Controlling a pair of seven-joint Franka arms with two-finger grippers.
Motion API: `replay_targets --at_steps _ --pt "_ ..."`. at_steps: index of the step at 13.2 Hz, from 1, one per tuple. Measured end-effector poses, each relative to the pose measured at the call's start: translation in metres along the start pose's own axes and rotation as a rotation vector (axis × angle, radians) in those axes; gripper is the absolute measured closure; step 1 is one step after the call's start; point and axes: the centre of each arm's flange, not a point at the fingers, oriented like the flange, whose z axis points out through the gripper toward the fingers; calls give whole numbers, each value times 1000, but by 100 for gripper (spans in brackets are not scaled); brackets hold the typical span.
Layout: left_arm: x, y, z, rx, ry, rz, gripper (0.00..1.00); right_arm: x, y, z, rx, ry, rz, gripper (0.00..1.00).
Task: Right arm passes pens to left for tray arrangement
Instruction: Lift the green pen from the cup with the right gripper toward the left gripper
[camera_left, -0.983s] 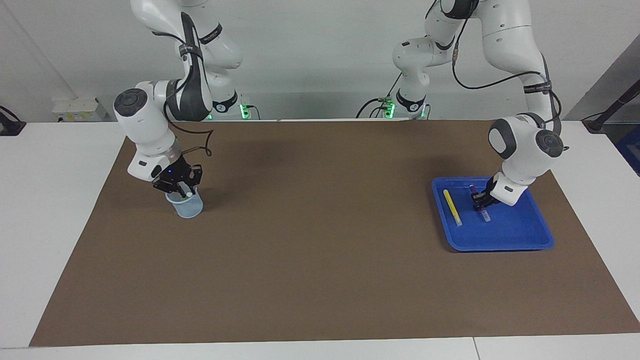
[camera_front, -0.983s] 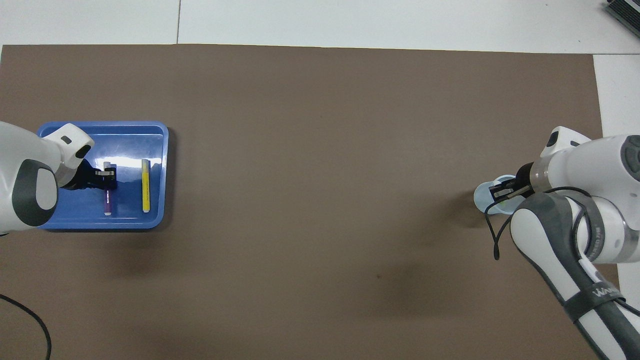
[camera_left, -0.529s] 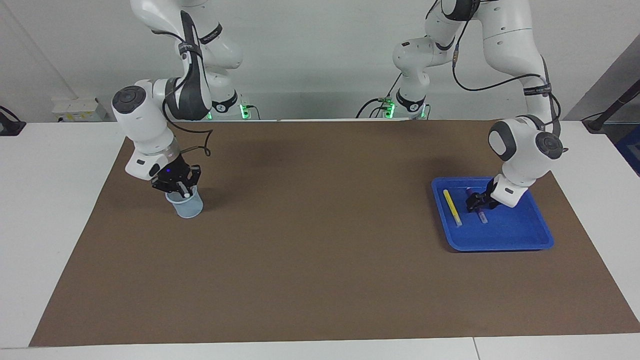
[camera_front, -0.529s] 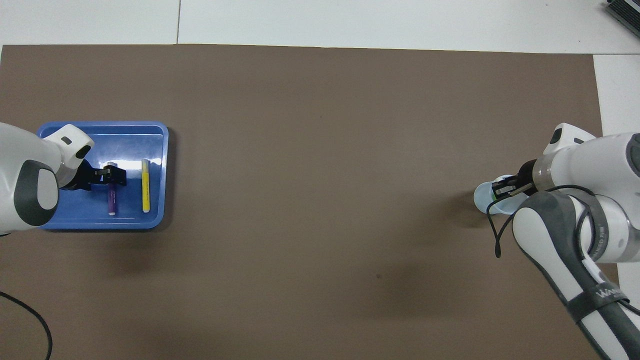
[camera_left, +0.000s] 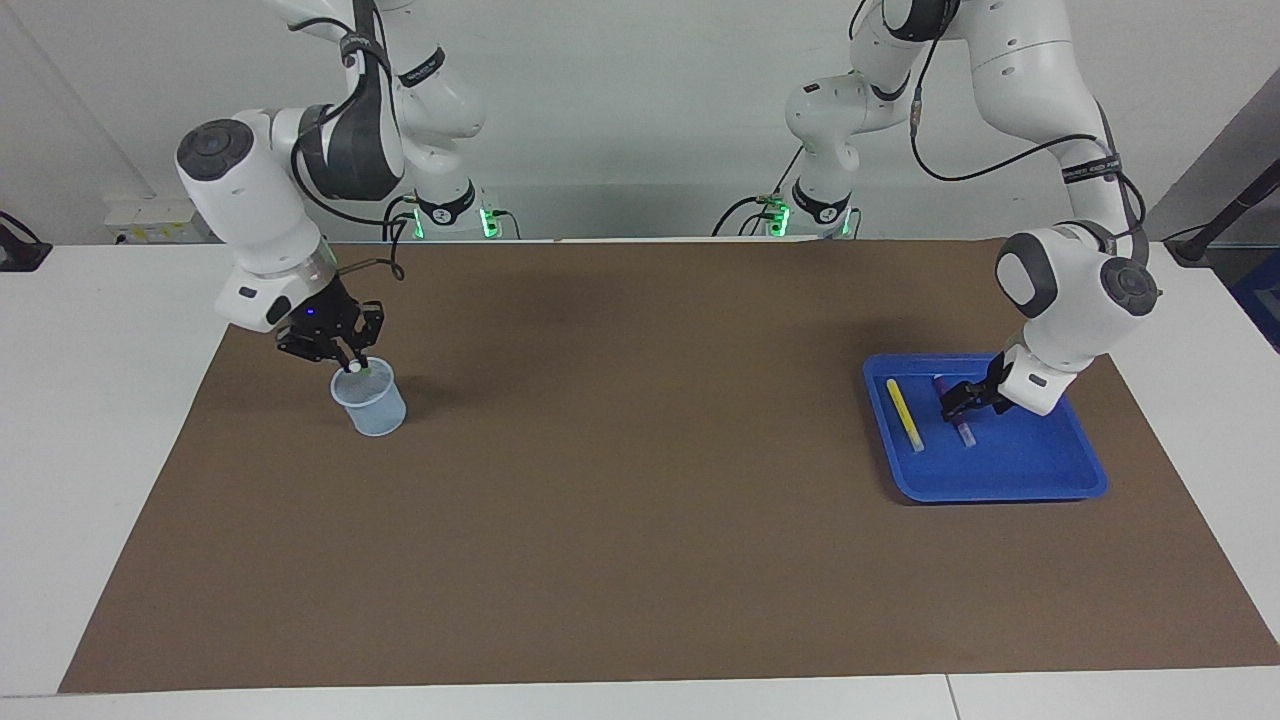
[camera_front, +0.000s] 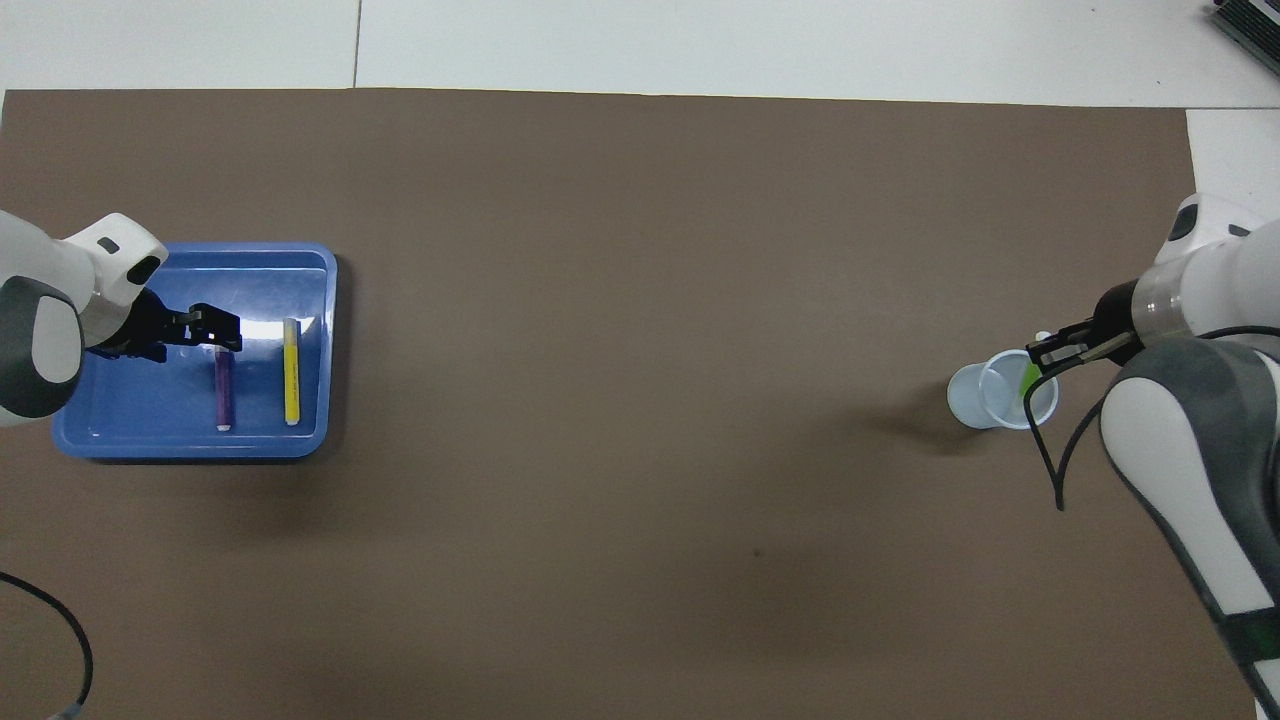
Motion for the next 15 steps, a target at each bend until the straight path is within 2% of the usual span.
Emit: replay_targets --at_steps 2,4,7,10,12,15 --pt "0 6 -16 -18 -38 -1 0 5 -2 -32 -8 18 -8 81" --pt "1 20 -45 -102 -62 -64 0 13 -10 -62 -22 53 -25 81" --pt "-6 55 -98 -182 -60 -216 0 28 -35 -99 -31 128 -56 81" --pt "-22 92 -130 -257 -78 -327 0 45 -74 -111 25 210 29 81" --pt "-30 111 -148 -332 -99 -440 0 60 -107 -117 57 285 105 81" --pt "-37 132 -169 -459 -163 -674 0 81 -170 -126 192 397 294 81"
